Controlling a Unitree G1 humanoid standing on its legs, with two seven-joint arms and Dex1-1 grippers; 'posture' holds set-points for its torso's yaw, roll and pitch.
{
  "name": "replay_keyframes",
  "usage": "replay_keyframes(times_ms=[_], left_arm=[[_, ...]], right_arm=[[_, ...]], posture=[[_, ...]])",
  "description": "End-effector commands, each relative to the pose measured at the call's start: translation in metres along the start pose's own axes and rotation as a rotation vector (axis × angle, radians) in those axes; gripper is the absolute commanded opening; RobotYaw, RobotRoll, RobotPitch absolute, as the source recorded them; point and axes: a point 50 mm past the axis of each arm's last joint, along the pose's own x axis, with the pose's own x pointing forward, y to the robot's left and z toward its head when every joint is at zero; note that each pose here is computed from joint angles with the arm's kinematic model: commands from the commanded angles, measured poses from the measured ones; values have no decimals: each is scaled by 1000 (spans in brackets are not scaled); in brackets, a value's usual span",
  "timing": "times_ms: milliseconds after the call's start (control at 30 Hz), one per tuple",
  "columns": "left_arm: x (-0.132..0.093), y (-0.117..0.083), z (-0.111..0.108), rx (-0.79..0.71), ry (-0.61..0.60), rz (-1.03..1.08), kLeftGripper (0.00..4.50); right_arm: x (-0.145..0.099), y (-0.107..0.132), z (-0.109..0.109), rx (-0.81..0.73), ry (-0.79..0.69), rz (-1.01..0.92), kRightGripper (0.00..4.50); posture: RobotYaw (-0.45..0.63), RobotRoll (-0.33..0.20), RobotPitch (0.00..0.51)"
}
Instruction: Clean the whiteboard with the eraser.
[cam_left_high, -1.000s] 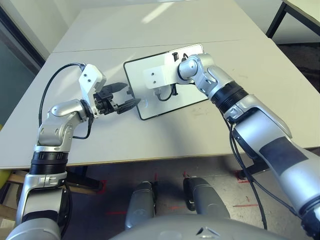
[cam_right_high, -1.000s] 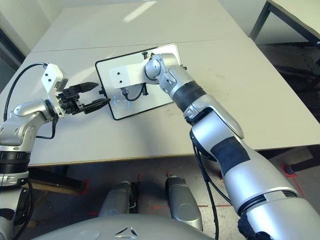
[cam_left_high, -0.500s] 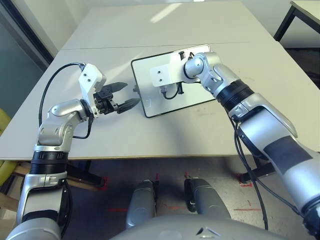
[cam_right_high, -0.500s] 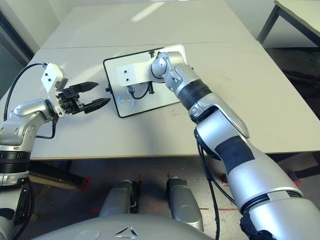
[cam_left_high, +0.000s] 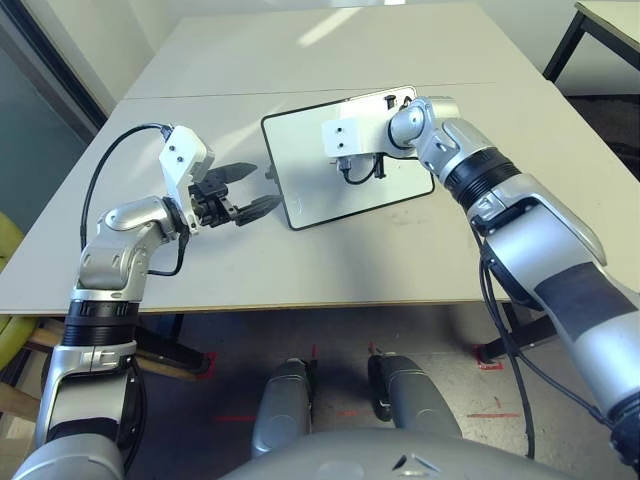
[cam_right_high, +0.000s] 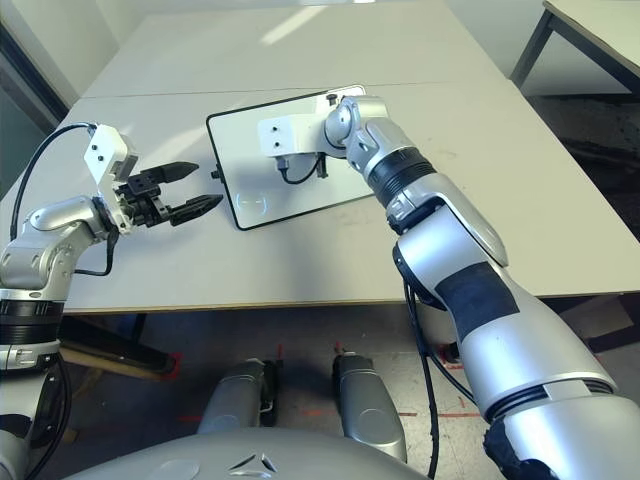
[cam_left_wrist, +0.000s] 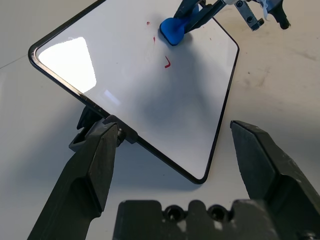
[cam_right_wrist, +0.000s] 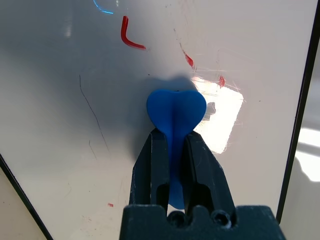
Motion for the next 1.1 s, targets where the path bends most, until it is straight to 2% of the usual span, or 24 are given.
replay_keyframes(times_ms=[33, 433, 1100], left_arm=[[2, 0, -4, -2, 17, -6, 4500], [-1, 0, -4, -4, 20, 1, 4500], [-3, 1, -4, -3, 27, 10, 4500]], right_arm=[[5, 7, 8, 10, -26, 33, 132], [7, 15, 29, -41, -90, 69, 131], [13, 45, 54, -119, -149, 123, 128]], posture=[[-67, 0, 102], [-60, 0, 107], [-55, 0, 113]])
